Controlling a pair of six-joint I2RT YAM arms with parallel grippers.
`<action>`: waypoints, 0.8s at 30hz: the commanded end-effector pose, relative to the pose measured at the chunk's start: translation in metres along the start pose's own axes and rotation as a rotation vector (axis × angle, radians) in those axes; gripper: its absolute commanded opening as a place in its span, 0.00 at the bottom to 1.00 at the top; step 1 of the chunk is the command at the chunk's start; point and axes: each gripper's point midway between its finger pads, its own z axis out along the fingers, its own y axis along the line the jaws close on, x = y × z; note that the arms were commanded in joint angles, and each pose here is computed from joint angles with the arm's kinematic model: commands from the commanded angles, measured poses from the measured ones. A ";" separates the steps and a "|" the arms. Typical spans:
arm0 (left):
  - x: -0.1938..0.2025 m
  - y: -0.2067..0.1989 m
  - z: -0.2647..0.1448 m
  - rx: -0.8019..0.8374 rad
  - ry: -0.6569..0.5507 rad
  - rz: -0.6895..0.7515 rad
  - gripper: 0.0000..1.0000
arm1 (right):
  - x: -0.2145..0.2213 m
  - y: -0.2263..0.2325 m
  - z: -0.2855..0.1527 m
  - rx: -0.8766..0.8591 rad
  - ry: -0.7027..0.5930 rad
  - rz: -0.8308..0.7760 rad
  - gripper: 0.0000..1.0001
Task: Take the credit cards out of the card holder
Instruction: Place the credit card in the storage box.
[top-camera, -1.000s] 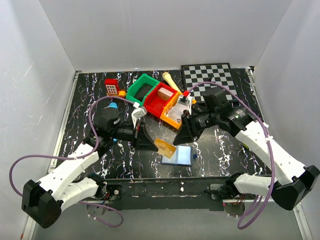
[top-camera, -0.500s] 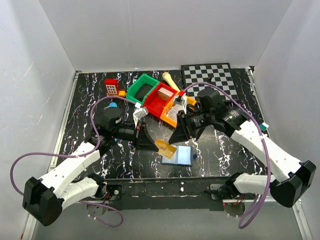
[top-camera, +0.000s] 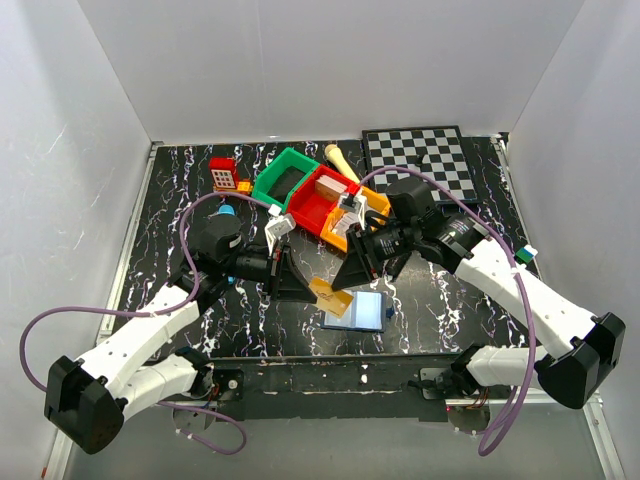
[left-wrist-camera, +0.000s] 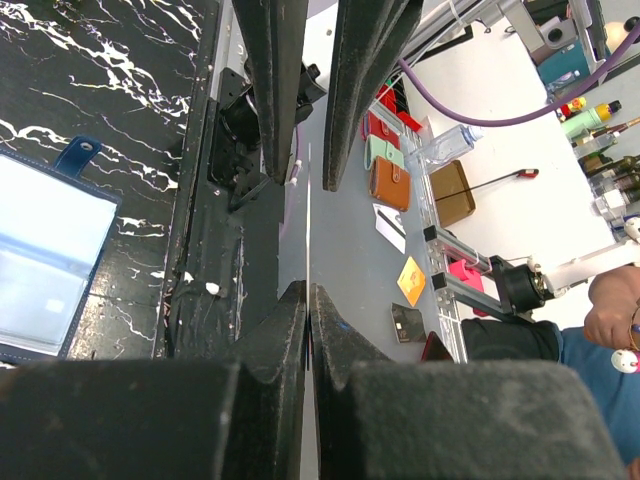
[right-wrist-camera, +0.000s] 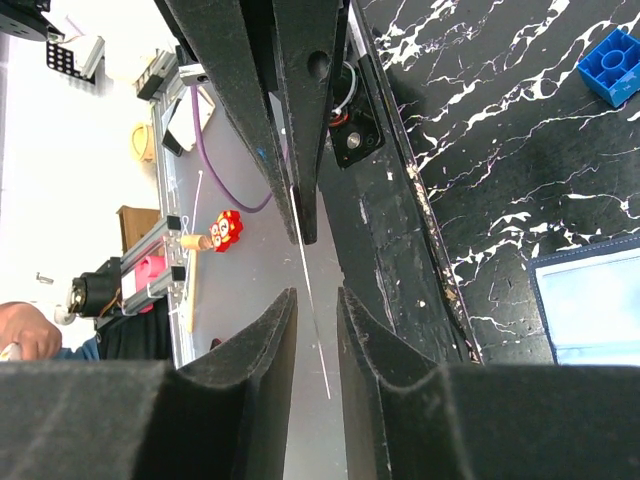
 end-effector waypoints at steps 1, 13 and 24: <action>-0.008 -0.011 -0.003 0.021 -0.016 0.053 0.00 | -0.004 0.004 0.001 -0.013 -0.016 -0.022 0.29; -0.008 -0.010 -0.003 0.016 -0.025 0.051 0.00 | -0.001 0.006 0.001 -0.029 -0.010 -0.021 0.18; -0.012 0.008 -0.004 -0.103 -0.067 0.042 0.61 | -0.001 0.010 -0.001 -0.041 -0.014 -0.043 0.01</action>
